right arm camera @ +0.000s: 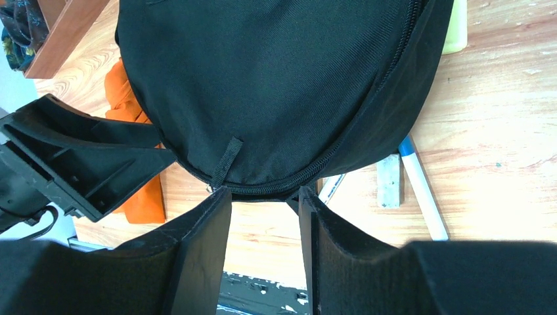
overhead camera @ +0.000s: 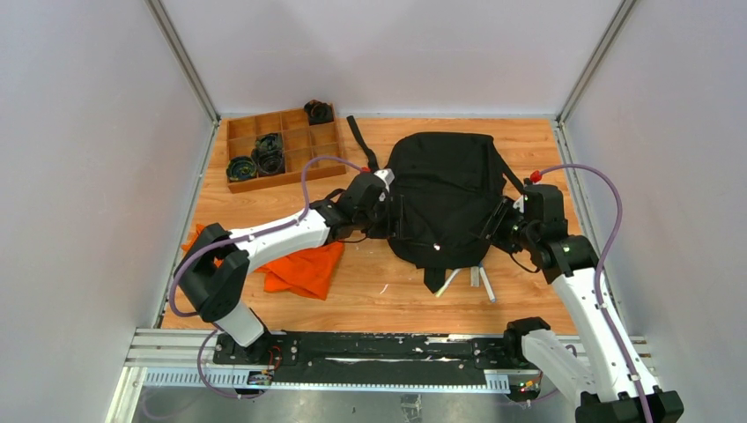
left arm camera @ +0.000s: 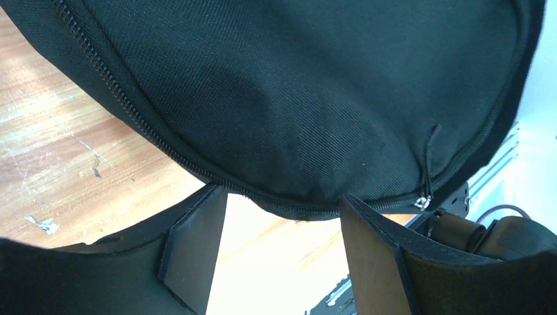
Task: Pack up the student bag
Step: Zip the student bag at the center of the board.
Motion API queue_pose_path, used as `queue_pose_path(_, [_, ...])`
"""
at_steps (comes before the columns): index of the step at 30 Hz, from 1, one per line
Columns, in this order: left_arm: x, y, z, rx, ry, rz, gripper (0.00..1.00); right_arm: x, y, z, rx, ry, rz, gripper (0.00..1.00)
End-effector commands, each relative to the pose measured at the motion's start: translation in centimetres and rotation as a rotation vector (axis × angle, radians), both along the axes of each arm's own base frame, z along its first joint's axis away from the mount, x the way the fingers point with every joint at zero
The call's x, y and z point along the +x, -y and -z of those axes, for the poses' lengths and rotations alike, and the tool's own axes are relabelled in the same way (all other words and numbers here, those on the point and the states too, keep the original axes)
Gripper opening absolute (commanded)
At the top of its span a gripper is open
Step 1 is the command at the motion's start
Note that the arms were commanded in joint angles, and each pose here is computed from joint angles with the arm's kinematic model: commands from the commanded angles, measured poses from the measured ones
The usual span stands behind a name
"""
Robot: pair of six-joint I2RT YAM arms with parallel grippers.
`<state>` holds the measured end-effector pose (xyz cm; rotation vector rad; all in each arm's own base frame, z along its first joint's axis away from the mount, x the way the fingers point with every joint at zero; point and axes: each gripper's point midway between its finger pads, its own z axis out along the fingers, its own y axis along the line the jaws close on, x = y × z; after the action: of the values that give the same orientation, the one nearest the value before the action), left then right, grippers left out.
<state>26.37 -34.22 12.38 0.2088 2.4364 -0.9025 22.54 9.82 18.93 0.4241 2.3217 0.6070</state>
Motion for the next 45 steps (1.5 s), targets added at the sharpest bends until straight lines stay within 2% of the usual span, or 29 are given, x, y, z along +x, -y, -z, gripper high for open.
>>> queue_pose_path(1, [0.6,0.7,-0.8,-0.023,-0.022,-0.011,0.69,-0.2,0.1,-0.8,-0.017,0.018,-0.015,0.47])
queue_pose_path(4, [0.6,0.6,-1.1,-0.035,-0.015,-0.019,0.66,-0.2,0.0,-1.1,-0.013,0.023,-0.020,0.47])
queue_pose_path(8, [0.8,0.6,-1.3,-0.041,-0.007,-0.033,0.53,-0.2,-0.1,-1.1,-0.012,0.020,-0.033,0.47])
queue_pose_path(9, [0.8,0.6,-1.4,-0.044,-0.006,-0.033,0.46,-0.2,-0.2,-1.1,-0.011,0.017,-0.038,0.47])
queue_pose_path(12, [1.1,0.5,-1.9,-0.049,0.015,-0.046,0.09,-0.2,-0.4,-1.2,-0.006,0.019,-0.049,0.48])
queue_pose_path(13, [1.3,0.4,-2.4,-0.052,0.032,-0.047,0.00,-0.2,-0.5,-1.3,-0.007,0.023,-0.058,0.47])
queue_pose_path(14, [1.5,0.5,-3.1,-0.057,0.054,-0.046,0.00,-0.3,-0.7,-1.3,-0.009,0.023,-0.068,0.47])
queue_pose_path(21, [3.4,2.3,-6.7,-0.101,0.171,0.002,0.00,-0.2,-1.8,-0.9,-0.006,0.007,-0.114,0.47])
queue_pose_path(27, [4.3,5.0,-4.9,-0.106,0.173,0.114,0.00,-0.1,-2.5,-0.8,-0.001,0.001,-0.143,0.47])
queue_pose_path(33, [4.2,3.3,-1.6,0.006,0.104,0.066,0.00,-0.3,-2.4,-0.7,-0.007,0.001,-0.140,0.48])
queue_pose_path(34, [4.0,2.7,-1.1,0.029,0.096,0.054,0.06,-0.3,-2.4,-0.8,-0.007,0.002,-0.140,0.48])
queue_pose_path(37, [3.6,1.3,-0.3,0.094,0.088,0.051,0.40,-0.3,-2.6,-0.8,0.003,-0.001,-0.146,0.48])
queue_pose_path(38, [3.6,0.9,-0.6,0.118,0.093,0.047,0.45,-0.3,-2.7,-0.7,0.007,-0.001,-0.149,0.48])
queue_pose_path(42, [4.2,-0.5,-5.9,0.127,0.224,0.017,0.47,-0.2,-2.6,-0.3,0.000,-0.017,-0.132,0.48])
queue_pose_path(45, [4.7,-2.4,-10.2,0.175,0.382,-0.060,0.55,-0.3,-1.7,0.4,-0.020,-0.038,-0.072,0.48])
